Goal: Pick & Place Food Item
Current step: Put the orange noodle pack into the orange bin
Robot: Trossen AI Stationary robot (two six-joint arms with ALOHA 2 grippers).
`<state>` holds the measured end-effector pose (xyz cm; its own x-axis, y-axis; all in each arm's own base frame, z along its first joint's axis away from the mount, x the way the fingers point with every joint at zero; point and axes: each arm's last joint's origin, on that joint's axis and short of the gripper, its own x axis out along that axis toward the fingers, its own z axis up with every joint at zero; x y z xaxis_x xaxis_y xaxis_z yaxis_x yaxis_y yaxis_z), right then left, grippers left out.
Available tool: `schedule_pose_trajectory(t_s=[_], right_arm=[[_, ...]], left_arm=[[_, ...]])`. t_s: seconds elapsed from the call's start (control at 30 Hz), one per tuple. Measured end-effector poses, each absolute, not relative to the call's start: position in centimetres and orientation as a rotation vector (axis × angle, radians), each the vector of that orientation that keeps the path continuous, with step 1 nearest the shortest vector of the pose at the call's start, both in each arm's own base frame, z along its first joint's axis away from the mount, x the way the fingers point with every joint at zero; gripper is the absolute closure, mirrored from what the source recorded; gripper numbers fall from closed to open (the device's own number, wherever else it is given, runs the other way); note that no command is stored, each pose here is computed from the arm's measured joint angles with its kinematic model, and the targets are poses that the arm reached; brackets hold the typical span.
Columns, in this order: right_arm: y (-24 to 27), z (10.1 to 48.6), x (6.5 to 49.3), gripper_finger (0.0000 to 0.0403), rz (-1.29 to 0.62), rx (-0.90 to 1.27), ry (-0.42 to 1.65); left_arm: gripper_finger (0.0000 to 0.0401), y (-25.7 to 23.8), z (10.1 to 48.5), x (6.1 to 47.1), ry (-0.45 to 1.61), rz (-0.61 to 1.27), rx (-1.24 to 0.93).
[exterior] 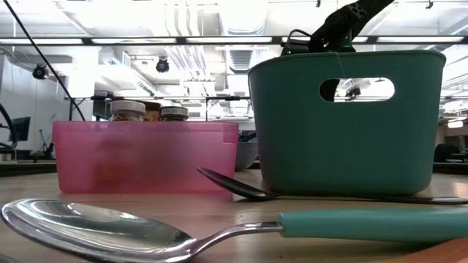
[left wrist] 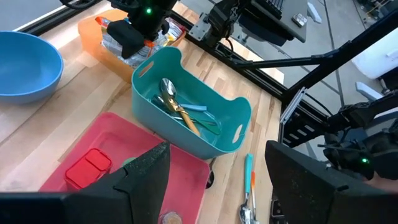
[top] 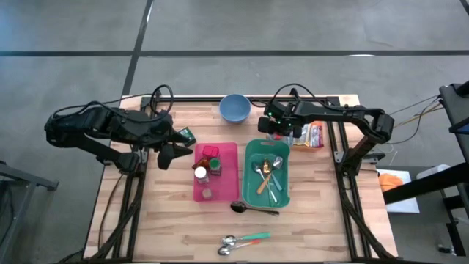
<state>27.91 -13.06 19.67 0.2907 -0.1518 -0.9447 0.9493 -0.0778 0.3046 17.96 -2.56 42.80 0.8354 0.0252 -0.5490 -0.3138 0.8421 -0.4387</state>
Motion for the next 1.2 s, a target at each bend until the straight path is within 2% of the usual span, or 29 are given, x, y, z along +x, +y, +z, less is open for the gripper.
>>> schedule_pose_trajectory(t_s=[0.13,0.27,0.73,0.83,0.93,1.2], right_arm=[[-13.0,19.8,27.9,0.0203,-1.108,1.300,0.836],[-12.9,20.8,27.6,0.0179,-1.088,1.294,0.805],[-11.8,24.6,25.6,0.0175,-1.028,1.256,0.727],[-11.5,25.6,25.1,0.0194,-1.019,1.241,0.687],[-11.2,26.6,24.5,0.0230,-1.000,1.235,0.652],[-11.3,26.9,24.5,0.0371,-0.997,1.167,0.630]], left_arm=[[0.0139,-2.6,42.8,18.0,0.558,0.189,-0.546],[0.0139,-2.6,42.8,17.9,0.560,0.194,-0.560],[0.0139,-2.6,42.7,17.9,0.563,0.196,-0.563],[0.0139,-2.6,42.7,17.9,0.565,0.196,-0.562],[0.0139,-2.6,42.7,17.9,0.565,0.196,-0.562],[0.0139,-2.6,42.7,17.9,0.565,0.196,-0.561]])
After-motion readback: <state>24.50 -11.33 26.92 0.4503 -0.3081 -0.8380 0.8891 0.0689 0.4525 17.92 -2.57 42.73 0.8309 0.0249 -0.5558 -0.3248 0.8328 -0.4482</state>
